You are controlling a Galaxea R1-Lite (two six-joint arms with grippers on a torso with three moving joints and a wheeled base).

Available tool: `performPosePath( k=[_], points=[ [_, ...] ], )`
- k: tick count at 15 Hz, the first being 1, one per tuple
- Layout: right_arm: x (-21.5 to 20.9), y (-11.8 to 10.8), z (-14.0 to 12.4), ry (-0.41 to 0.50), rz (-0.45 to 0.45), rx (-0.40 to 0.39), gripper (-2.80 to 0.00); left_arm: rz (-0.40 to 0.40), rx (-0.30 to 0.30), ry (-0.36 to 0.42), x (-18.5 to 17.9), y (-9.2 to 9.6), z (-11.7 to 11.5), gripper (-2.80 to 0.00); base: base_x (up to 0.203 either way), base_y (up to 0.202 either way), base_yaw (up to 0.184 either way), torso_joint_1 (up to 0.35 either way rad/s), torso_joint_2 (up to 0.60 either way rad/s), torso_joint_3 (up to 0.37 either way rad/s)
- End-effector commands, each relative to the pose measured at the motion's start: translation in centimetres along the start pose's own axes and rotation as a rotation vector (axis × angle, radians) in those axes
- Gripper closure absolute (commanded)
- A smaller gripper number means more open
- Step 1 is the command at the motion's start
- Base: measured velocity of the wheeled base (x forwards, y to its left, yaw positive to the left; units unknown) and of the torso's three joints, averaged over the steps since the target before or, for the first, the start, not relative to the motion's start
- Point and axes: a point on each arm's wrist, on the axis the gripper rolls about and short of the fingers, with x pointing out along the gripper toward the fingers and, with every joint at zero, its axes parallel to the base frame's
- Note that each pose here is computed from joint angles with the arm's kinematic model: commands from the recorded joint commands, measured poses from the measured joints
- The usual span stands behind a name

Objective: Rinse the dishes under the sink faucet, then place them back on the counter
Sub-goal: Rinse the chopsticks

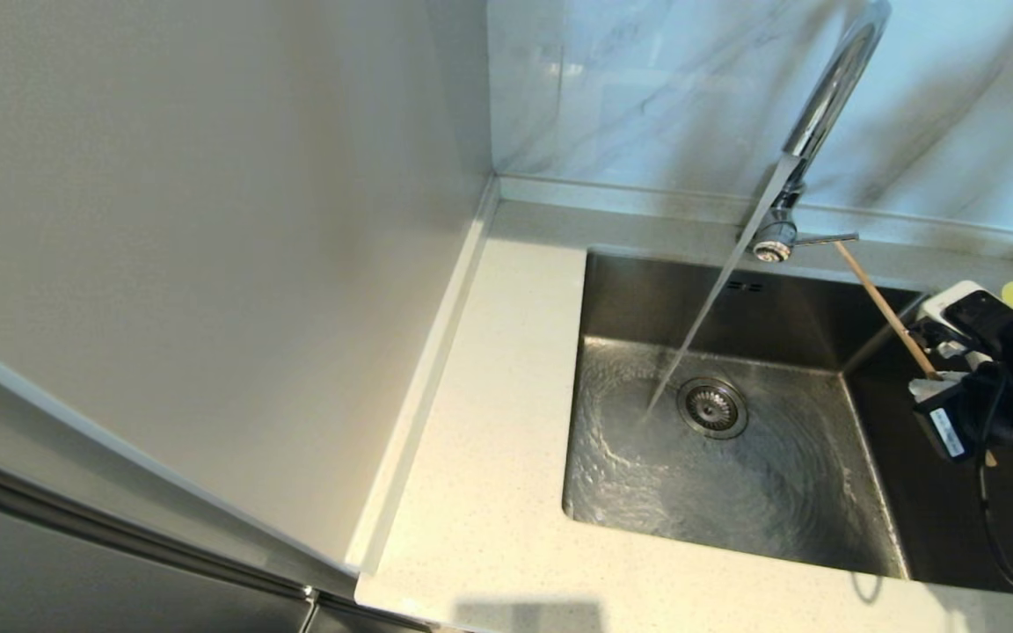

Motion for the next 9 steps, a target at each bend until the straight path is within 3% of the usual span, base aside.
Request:
performPosePath(
  k=[1,9],
  points=[
    [0.6,1.5,0.7,-0.020,0.021,-0.025,0.00,0.000,-0.001,0.000,0.0,0.0,0.0,0.00,0.000,0.000,0.000,0.000,0.00,0.000],
    [1.0,4.3,1.9,-0.057,0.083,-0.032,0.00,0.000,-0.001,0.000,0.0,0.0,0.0,0.00,0.000,0.000,0.000,0.000,0.00,0.000]
  ],
)
